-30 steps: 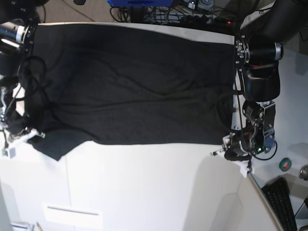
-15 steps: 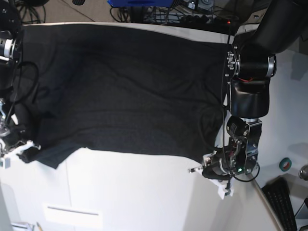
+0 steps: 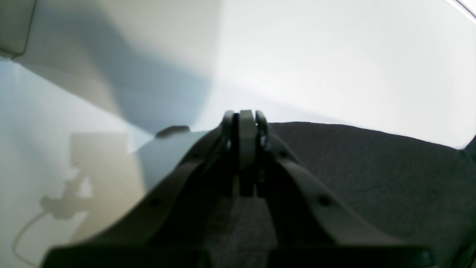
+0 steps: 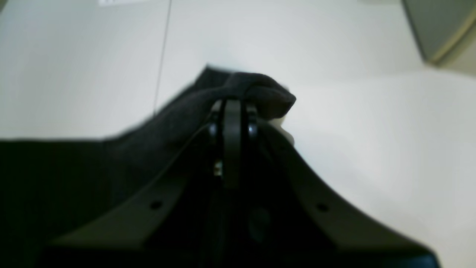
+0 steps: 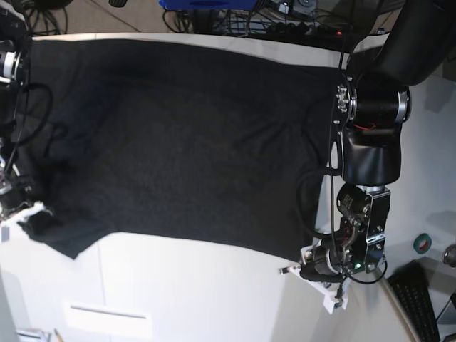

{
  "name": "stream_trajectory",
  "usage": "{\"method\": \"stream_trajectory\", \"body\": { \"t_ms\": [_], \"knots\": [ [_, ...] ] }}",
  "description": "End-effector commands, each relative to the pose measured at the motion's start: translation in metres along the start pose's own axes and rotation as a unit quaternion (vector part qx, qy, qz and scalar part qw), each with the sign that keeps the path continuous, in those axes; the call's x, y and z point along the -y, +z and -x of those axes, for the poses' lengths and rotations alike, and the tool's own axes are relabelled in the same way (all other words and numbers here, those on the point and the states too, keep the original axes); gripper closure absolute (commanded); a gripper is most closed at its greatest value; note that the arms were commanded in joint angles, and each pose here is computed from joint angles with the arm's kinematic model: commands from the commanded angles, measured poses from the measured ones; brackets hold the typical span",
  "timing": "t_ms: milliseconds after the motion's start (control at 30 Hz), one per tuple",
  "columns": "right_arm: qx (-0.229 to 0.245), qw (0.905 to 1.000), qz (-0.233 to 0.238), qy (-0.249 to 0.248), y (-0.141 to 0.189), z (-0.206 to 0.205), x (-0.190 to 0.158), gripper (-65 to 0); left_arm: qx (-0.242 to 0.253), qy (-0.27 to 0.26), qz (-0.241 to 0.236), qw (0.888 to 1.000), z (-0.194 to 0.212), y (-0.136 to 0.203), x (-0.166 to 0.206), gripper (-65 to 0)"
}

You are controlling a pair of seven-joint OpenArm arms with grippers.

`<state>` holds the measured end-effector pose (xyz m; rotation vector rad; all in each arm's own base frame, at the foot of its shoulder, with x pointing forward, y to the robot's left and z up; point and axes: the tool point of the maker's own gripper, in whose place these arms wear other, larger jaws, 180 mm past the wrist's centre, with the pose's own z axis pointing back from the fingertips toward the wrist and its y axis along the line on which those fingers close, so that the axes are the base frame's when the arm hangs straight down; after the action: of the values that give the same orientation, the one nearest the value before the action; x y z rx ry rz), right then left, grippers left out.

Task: Layout the t-shirt on the table in an organized manner, then fold the t-shirt properly
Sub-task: 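Pull the shirt hem corner with the left gripper, stretching it taut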

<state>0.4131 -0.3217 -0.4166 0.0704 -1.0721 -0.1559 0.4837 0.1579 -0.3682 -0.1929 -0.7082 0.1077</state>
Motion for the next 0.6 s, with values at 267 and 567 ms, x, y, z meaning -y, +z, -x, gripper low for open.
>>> {"method": "stream_trajectory", "body": {
  "t_ms": [267,567],
  "knots": [
    [0.054,0.9982,0.014,0.021,0.007,-0.046,0.023,0.0,0.039,-0.011,0.005,0.999,-0.019,0.012,0.002,0.0],
    [0.005,0.9962,0.021,0.084,0.01,-0.015,0.026,0.0,-0.003,-0.005,-0.002,1.0,0.031,0.002,-0.009,0.0]
  ]
}}
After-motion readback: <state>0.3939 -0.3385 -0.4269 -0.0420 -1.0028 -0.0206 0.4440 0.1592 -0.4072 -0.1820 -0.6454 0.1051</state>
